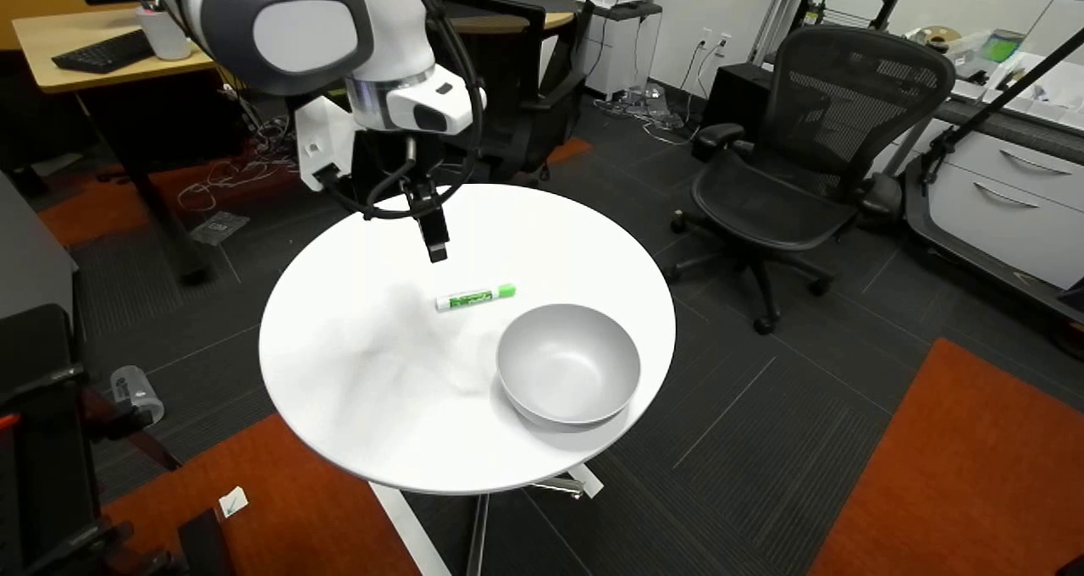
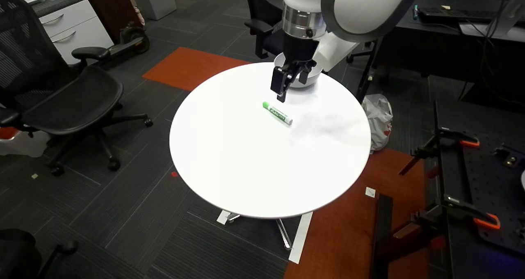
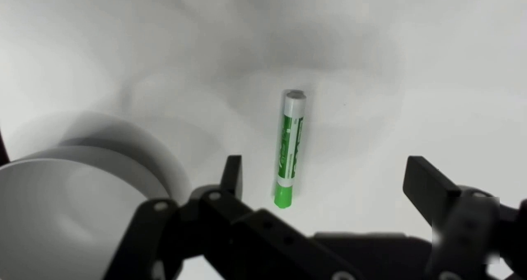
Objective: Put the marker in the bowl
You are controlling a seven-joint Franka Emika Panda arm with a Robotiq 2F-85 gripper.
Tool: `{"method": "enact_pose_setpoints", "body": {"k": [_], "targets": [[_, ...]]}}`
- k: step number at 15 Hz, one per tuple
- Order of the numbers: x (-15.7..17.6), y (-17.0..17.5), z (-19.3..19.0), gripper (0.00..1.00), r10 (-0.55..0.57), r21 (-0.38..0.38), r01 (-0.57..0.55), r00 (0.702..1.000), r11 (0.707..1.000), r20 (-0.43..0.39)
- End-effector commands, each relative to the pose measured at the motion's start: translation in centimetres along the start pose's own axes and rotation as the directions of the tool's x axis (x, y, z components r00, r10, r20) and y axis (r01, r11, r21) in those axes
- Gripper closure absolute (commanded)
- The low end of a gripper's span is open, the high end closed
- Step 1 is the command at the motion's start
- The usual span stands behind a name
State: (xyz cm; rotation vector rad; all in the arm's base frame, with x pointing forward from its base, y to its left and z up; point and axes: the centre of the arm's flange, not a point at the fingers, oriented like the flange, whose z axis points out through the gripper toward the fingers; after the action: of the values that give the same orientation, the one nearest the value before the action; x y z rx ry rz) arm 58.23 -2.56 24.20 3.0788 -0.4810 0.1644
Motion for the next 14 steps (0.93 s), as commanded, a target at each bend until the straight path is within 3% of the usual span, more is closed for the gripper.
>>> {"method": "enact_pose_setpoints", "body": {"k": [1,14], "targets": [[2.1,-0.7,2.6,0.00,0.040,-0.013,-0.040,0.999,0.999,-0.009],[6.1,0.0,8.5,0.00,0.064,0.005,-0.064,0.998,0.998,0.007]]}}
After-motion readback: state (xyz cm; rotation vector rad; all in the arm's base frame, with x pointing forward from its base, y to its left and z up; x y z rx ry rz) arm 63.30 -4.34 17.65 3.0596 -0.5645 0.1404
